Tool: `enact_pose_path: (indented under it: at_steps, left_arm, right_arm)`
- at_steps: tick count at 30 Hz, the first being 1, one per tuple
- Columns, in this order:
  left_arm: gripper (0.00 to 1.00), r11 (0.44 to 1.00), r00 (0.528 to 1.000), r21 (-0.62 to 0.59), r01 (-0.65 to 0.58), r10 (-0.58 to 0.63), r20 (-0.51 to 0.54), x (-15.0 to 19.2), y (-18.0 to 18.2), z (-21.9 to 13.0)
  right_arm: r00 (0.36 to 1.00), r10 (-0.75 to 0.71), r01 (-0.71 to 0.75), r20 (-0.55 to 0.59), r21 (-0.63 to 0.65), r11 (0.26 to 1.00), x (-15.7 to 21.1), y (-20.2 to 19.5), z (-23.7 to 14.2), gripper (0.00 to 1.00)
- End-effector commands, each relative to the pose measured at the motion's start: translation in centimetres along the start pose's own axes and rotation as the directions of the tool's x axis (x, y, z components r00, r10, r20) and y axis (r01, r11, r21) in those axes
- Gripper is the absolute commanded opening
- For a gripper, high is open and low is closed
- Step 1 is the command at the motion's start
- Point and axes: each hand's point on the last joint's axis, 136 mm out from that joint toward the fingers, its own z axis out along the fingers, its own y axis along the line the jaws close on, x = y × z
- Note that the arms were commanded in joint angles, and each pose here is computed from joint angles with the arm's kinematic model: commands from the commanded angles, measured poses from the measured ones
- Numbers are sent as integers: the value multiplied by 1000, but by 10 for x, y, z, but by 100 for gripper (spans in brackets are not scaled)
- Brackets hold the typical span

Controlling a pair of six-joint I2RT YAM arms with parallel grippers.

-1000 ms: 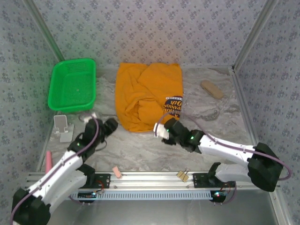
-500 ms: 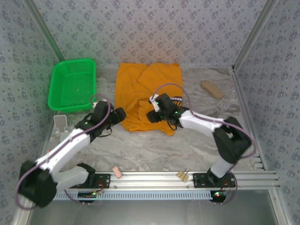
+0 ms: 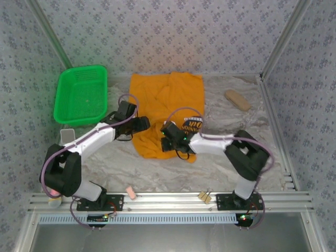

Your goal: Fold the inside-out t-shirt

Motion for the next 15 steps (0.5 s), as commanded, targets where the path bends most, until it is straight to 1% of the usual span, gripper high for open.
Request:
enact_pose_path:
  at_steps: [1, 2, 3, 4, 5, 6, 7, 9, 10, 11, 12, 13, 15]
  left_arm:
    - [69, 996, 995, 43, -76, 78, -54, 11, -13, -5]
    - [68, 993, 992, 58, -106, 110, -63, 17, -17, -1]
    - [68, 987, 987, 73, -140, 146, -74, 24, -22, 4]
    - [68, 983, 981, 76, -165, 171, -89, 31, -25, 10]
    - [68, 981, 977, 71, -178, 185, -109, 37, -26, 16]
    - [68, 980, 973, 57, -189, 194, -125, 41, -24, 21]
    - [68, 980, 970, 40, -196, 200, -139, 45, -21, 27]
    - [67, 978, 966, 17, -209, 210, -150, 50, -14, 36]
    - [66, 976, 965, 5, -216, 214, -153, 52, -10, 40]
    - [64, 975, 964, -7, -221, 217, -156, 52, -6, 43]
    - [61, 973, 961, -18, -228, 222, -167, 54, -3, 47]
    - [58, 971, 956, -17, -237, 230, -181, 57, -2, 50]
    - [56, 970, 950, -3, -245, 239, -199, 63, -1, 56]
  right_arm:
    - [998, 55, -55, 9, 49, 997, 14, -17, -36, 0]
    - [997, 70, -68, -14, 77, 995, 22, -31, -36, 1]
    - [994, 97, -92, -52, 90, 992, 31, -42, -34, 13]
    - [987, 122, -114, -100, 80, 990, 37, -47, -33, 22]
    - [983, 134, -126, -122, 76, 989, 38, -47, -32, 33]
    - [985, 125, -117, -121, 67, 991, 33, -45, -33, 42]
    - [989, 110, -104, -102, 62, 993, 23, -42, -36, 48]
    - [992, 91, -89, -88, 30, 996, 4, -32, -38, 53]
    - [996, 29, -29, -80, 2, 1000, -6, -23, -38, 56]
    - [997, 8, -8, -77, -8, 1000, -12, -17, -37, 57]
    - [997, 1, -2, -71, -21, 1000, -17, -11, -33, 58]
    - [998, -7, 3, -60, -60, 998, -20, -3, -25, 58]
    - [996, -10, 3, -84, -82, 997, -17, 3, -5, 58]
